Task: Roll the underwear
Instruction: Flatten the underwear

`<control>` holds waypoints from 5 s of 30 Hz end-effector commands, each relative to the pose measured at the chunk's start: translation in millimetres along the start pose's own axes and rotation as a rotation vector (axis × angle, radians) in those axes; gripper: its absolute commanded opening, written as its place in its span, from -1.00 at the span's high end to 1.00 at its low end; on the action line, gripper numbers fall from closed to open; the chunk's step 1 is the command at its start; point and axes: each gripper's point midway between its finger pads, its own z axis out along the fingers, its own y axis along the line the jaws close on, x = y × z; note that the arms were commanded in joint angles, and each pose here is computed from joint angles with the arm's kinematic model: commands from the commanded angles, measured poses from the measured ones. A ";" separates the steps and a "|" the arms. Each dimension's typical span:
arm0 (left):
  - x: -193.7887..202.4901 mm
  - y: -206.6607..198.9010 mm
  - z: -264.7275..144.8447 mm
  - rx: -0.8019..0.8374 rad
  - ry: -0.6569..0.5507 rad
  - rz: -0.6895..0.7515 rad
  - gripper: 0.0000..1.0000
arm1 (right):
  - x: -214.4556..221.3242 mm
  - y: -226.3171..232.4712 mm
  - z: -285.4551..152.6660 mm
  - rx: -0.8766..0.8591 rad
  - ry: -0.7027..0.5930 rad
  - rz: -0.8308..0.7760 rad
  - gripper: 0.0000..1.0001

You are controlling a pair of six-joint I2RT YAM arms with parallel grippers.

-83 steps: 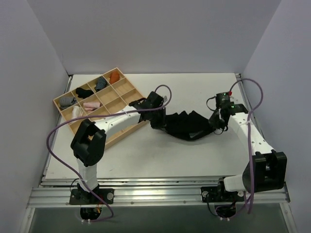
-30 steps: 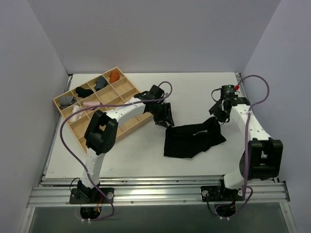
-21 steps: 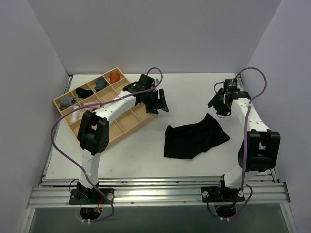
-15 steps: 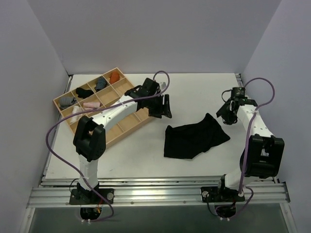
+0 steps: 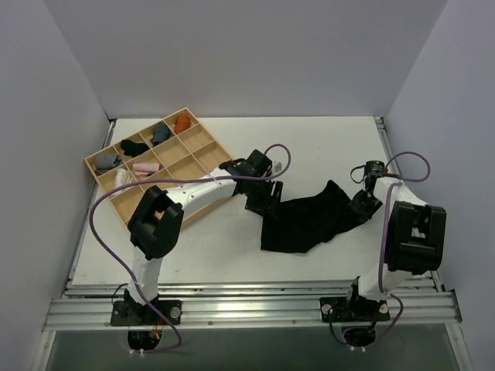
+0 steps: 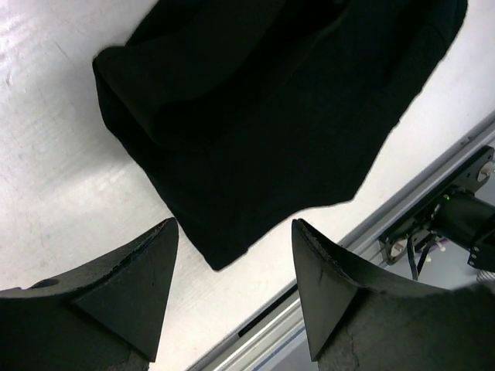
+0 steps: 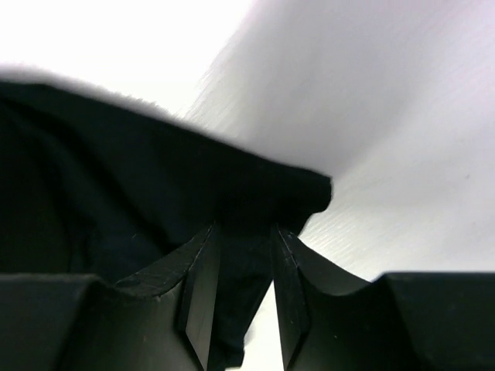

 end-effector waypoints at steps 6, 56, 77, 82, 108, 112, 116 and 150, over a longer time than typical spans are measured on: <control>-36.5 -6.6 30.3 0.039 -0.030 0.031 -0.38 | -21.0 -25.4 14.1 0.112 -0.030 0.065 0.49; -62.4 43.8 38.8 -0.142 -0.042 0.103 0.04 | -76.7 119.3 -13.3 -0.065 -0.168 -0.160 0.14; -87.3 52.5 29.1 -0.149 -0.052 0.002 -0.17 | -94.1 135.1 -16.7 -0.078 -0.160 -0.339 0.24; -79.3 49.2 -0.6 -0.174 -0.085 -0.015 -0.25 | -85.2 130.8 -19.6 -0.107 -0.152 -0.387 0.25; -79.5 26.0 10.9 -0.091 -0.073 0.157 -0.30 | -70.8 123.7 -2.0 -0.143 -0.103 -0.445 0.80; -77.0 29.6 17.6 -0.098 -0.054 0.167 -0.30 | -72.6 125.2 -2.9 -0.144 -0.105 -0.444 0.80; -74.7 30.8 15.9 -0.093 -0.045 0.214 -0.30 | -73.1 125.0 -1.3 -0.141 -0.101 -0.447 0.80; -66.6 30.7 37.3 0.007 0.009 0.428 0.43 | -75.1 133.9 4.9 -0.167 -0.085 -0.443 0.85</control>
